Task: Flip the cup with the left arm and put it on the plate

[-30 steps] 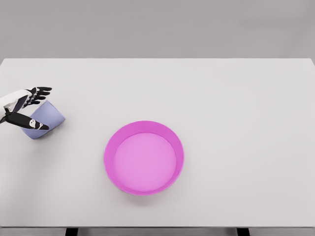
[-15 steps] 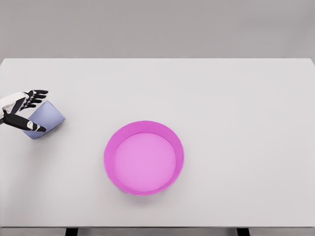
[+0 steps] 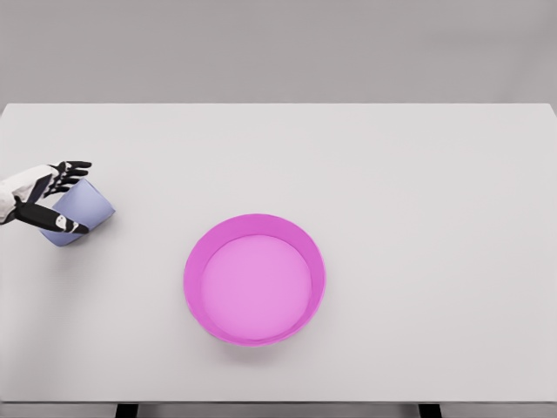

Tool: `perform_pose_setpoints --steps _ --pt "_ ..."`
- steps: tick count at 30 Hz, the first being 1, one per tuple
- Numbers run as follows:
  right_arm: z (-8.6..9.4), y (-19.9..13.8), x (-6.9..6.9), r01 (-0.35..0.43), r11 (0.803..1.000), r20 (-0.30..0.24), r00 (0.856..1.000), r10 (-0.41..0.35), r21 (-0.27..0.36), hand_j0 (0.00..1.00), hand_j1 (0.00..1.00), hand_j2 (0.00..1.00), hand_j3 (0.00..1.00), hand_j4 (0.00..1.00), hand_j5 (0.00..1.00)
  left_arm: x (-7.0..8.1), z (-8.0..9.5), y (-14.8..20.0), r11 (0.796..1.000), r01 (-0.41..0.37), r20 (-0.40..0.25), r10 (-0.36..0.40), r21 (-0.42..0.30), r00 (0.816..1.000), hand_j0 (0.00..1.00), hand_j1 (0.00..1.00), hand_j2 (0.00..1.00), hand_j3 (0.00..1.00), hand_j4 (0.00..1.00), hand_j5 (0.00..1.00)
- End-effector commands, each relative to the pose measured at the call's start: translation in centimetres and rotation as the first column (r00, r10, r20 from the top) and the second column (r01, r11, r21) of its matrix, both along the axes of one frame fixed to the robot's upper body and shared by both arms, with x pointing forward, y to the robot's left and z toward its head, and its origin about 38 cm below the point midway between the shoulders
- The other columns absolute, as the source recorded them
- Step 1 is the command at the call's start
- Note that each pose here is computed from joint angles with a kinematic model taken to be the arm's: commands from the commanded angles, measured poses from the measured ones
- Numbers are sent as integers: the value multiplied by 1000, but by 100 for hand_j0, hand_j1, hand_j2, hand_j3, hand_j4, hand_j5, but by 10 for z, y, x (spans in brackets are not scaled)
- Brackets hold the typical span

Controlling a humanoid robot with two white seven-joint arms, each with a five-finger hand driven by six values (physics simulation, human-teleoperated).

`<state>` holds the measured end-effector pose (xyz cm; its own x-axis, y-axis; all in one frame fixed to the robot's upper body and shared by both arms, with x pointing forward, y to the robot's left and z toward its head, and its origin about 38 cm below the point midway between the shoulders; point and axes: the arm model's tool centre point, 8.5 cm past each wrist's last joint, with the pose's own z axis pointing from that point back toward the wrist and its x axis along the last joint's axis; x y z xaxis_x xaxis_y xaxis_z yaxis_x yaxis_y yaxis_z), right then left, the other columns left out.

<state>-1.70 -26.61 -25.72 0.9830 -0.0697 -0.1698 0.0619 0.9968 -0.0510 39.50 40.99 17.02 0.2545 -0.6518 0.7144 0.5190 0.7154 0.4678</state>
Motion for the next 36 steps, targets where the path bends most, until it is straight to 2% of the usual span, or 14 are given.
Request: perform_pose_setpoints --steps 1,6,8,12,14,21,23,26,31,36 --pt "0 0 0 0 1000 0 1000 0 0 100 100 100 100 100 100 1 -1 0 1000 -4 0 4 -1 1000 100 100 100 100 100 100" --pt "0 0 0 0 1000 0 1000 0 0 100 100 100 100 100 100 1 -5 0 1000 -15 -9 15 1 1000 99 99 99 99 99 99" --pt "0 0 0 0 1000 0 1000 0 0 100 100 100 100 100 100 1 -4 -1 1000 -13 -10 13 1 1000 96 96 96 96 96 96" --pt "0 0 0 0 1000 0 1000 0 0 100 100 100 100 100 100 1 -7 -4 1000 -9 -15 9 -8 1000 81 81 81 81 81 81" --pt "0 0 0 0 1000 0 1000 0 0 100 100 100 100 100 100 1 -6 -4 1000 -9 -12 9 -6 1000 78 78 78 78 78 78" --pt "0 0 0 0 1000 0 1000 0 0 100 100 100 100 100 100 1 -8 -5 1000 -9 -13 9 -11 1000 74 74 74 74 74 74" --pt "0 0 0 0 1000 0 1000 0 0 100 100 100 100 100 100 0 -9 -6 1000 -4 -17 4 -15 1000 70 70 70 70 70 70" --pt "0 0 0 0 1000 0 1000 0 0 100 100 100 100 100 100 0 -8 -8 1000 1 -14 -1 -20 1000 50 50 50 50 50 50" --pt "0 0 0 0 1000 0 1000 0 0 100 100 100 100 100 100 0 -4 -15 999 26 -2 -26 -27 1000 49 49 49 49 49 49" --pt "0 0 0 0 1000 0 1000 0 0 100 100 100 100 100 100 -3 12 -37 994 100 50 -98 -50 994 49 49 49 49 49 49"
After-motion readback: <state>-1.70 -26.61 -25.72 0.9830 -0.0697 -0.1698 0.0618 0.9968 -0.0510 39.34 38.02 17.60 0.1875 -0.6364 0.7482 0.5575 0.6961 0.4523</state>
